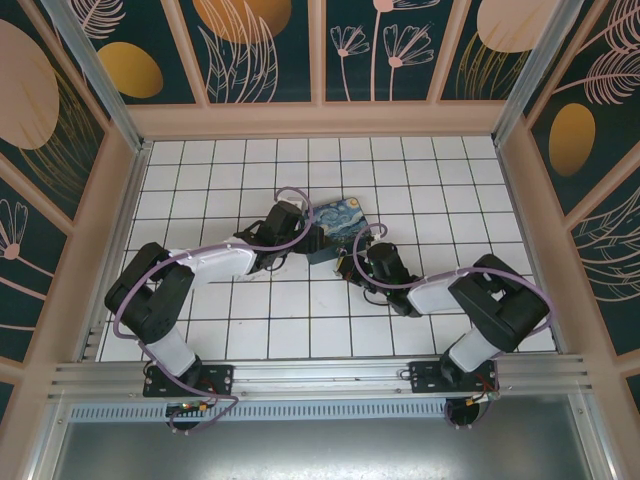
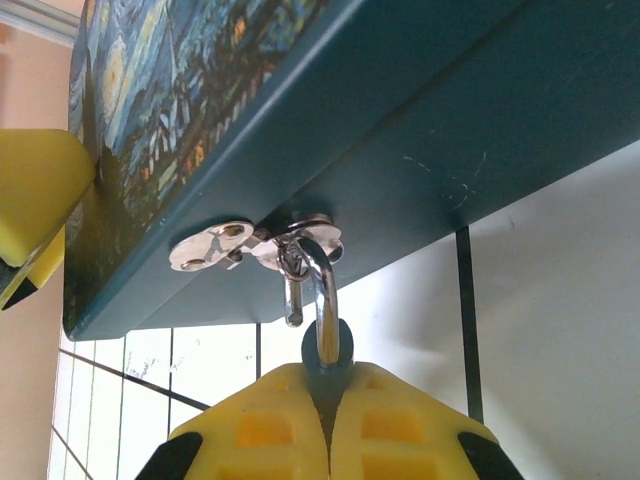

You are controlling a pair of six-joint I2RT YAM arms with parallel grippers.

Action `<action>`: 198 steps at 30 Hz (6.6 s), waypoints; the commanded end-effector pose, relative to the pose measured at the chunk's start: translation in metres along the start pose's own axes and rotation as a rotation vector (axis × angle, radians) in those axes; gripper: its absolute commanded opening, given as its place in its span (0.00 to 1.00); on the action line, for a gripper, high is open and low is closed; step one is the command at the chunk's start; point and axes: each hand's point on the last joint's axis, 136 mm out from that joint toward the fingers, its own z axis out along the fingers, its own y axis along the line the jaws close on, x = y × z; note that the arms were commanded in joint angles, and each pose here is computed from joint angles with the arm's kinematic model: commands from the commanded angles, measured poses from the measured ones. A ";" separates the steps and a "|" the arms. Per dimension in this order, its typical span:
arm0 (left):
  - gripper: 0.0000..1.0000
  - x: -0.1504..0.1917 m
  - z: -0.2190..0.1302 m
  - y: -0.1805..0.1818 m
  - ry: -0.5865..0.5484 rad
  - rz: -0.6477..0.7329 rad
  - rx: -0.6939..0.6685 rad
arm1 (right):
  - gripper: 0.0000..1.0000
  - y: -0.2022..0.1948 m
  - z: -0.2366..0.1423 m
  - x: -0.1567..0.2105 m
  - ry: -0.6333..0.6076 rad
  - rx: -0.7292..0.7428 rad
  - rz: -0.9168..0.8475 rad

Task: Unlock a padlock with a key

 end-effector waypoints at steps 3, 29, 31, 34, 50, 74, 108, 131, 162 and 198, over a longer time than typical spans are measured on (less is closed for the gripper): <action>0.81 0.077 0.010 0.042 0.240 0.043 -0.142 | 0.00 -0.003 0.004 -0.005 -0.037 -0.004 0.038; 0.72 0.099 0.018 0.049 0.307 0.058 -0.149 | 0.00 0.003 -0.002 -0.059 -0.188 -0.053 0.107; 0.71 0.102 0.020 0.049 0.319 0.062 -0.149 | 0.00 0.006 -0.002 -0.066 -0.194 -0.061 0.096; 0.69 0.106 0.022 0.050 0.334 0.067 -0.152 | 0.00 0.010 0.000 -0.077 -0.181 -0.068 0.067; 0.66 0.114 0.030 0.051 0.374 0.073 -0.156 | 0.00 -0.026 0.015 -0.146 -0.019 -0.003 -0.026; 0.80 0.017 -0.006 -0.002 0.180 0.047 -0.049 | 0.00 -0.035 -0.024 -0.087 -0.026 -0.030 -0.016; 0.70 0.048 0.052 0.001 0.319 0.425 -0.340 | 0.00 -0.076 -0.018 -0.087 0.047 0.051 -0.029; 0.58 0.084 0.066 0.018 0.424 0.489 -0.369 | 0.00 -0.048 0.011 -0.163 -0.001 -0.118 0.103; 0.98 -0.083 -0.005 -0.049 0.025 0.279 -0.260 | 0.00 0.038 -0.046 0.006 0.098 -0.111 -0.075; 0.98 -0.142 -0.191 0.096 -0.586 -0.162 -0.376 | 0.99 0.007 -0.172 -0.175 -0.435 0.392 -0.207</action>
